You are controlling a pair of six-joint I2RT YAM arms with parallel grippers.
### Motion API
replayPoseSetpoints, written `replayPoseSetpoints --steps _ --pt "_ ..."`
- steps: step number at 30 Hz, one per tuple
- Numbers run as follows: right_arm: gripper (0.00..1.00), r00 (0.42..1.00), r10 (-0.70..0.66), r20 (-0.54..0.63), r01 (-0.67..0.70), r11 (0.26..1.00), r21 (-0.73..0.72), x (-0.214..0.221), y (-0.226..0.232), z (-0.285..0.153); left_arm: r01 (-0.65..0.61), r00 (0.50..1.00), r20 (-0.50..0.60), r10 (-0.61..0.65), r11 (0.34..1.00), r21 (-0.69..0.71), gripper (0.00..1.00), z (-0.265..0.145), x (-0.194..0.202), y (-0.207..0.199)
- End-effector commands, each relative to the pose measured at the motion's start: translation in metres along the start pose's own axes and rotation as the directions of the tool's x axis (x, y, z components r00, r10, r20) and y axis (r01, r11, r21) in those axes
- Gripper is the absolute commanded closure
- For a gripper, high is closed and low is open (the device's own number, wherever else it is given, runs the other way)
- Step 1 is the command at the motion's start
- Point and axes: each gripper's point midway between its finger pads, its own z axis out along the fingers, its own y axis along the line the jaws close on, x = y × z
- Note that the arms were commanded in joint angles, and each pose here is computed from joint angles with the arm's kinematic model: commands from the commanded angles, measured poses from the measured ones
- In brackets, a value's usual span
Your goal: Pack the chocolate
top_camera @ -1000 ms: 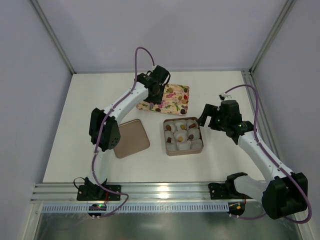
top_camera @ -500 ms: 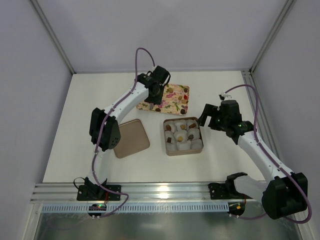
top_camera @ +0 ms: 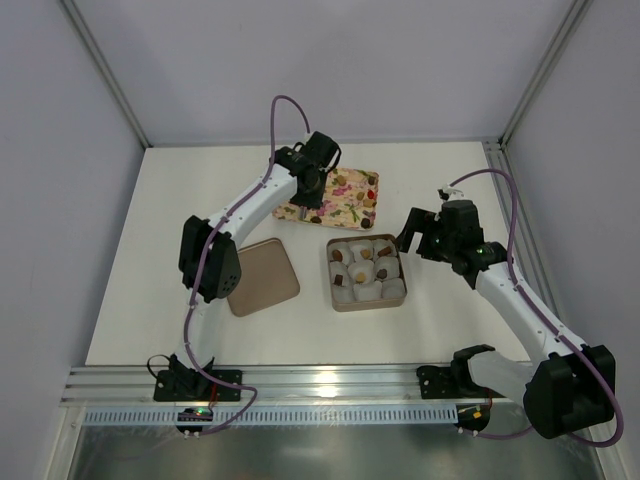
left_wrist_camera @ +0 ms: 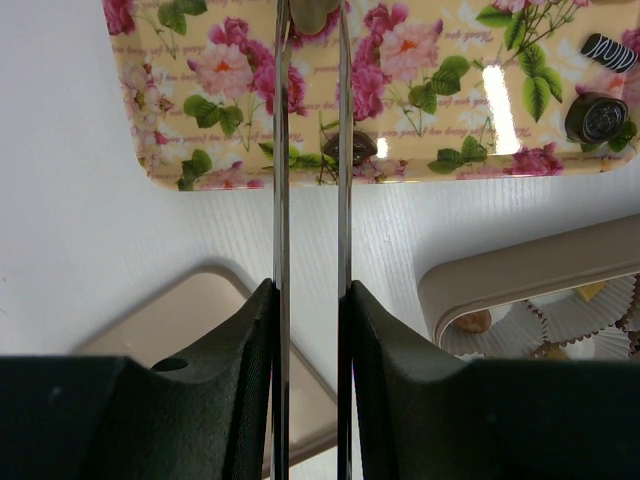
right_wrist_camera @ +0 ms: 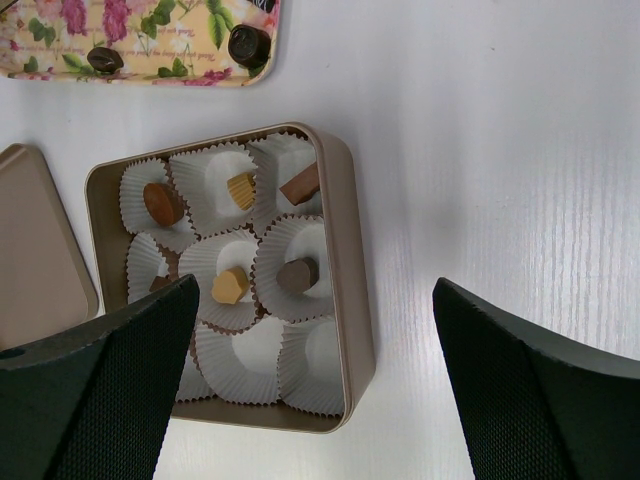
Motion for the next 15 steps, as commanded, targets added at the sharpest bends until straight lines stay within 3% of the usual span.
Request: replayPoseSetpoints --steps 1,15 --pt "0.02 0.998 0.002 0.066 0.0 0.999 -0.034 -0.023 0.011 -0.004 0.019 0.999 0.047 -0.019 1.0 0.018 0.71 -0.012 -0.014 0.001" --pt "0.02 0.997 0.002 0.071 0.001 0.999 -0.035 -0.025 0.012 -0.006 0.034 0.997 0.074 -0.037 0.999 0.041 0.74 -0.031 -0.017 0.003"
